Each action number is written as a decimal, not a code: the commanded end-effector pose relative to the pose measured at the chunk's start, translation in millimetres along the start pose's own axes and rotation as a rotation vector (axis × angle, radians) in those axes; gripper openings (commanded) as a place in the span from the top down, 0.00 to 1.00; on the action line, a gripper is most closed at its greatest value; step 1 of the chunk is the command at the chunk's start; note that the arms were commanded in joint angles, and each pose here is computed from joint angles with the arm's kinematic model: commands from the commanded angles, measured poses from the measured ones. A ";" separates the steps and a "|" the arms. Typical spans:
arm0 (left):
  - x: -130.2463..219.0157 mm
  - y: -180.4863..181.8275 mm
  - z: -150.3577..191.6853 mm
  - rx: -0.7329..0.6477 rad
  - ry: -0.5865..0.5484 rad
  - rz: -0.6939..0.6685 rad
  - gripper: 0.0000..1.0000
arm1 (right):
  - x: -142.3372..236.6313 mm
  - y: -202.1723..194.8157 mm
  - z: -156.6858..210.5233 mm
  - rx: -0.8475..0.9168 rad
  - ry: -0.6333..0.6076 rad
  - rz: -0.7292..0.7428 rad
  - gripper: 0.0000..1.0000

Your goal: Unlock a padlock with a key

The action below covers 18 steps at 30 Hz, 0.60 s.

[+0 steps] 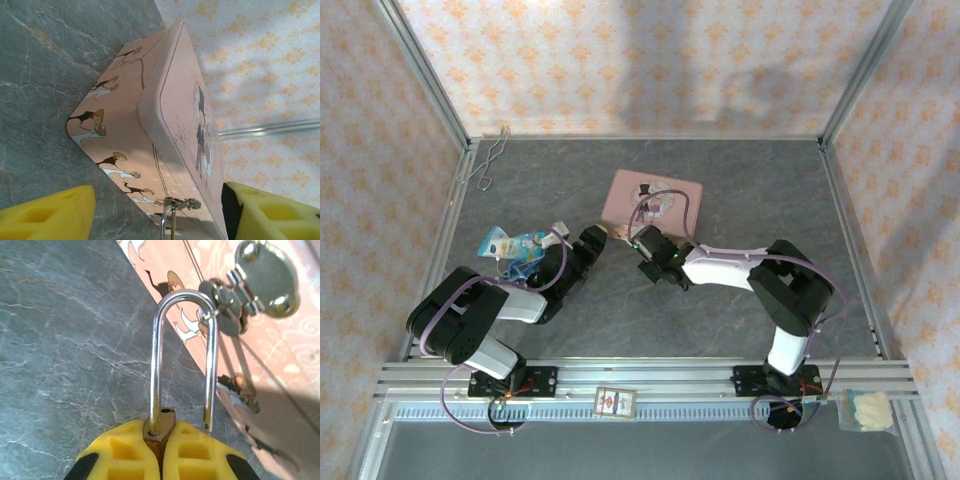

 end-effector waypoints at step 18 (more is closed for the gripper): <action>-28.1 -20.1 22.7 0.084 0.145 0.247 0.59 | -7.6 -10.7 -35.5 0.131 -0.084 -0.191 1.00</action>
Point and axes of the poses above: each hand's point on the last joint's axis, 136 mm out from that joint toward the fingers, its own x axis back along the fingers, its own y axis along the line the jaws close on, z = x × y, the point moved 6 cm from there along x, back along the fingers, and after that the axes turned 7 degrees about x, right-handed, at the moved point
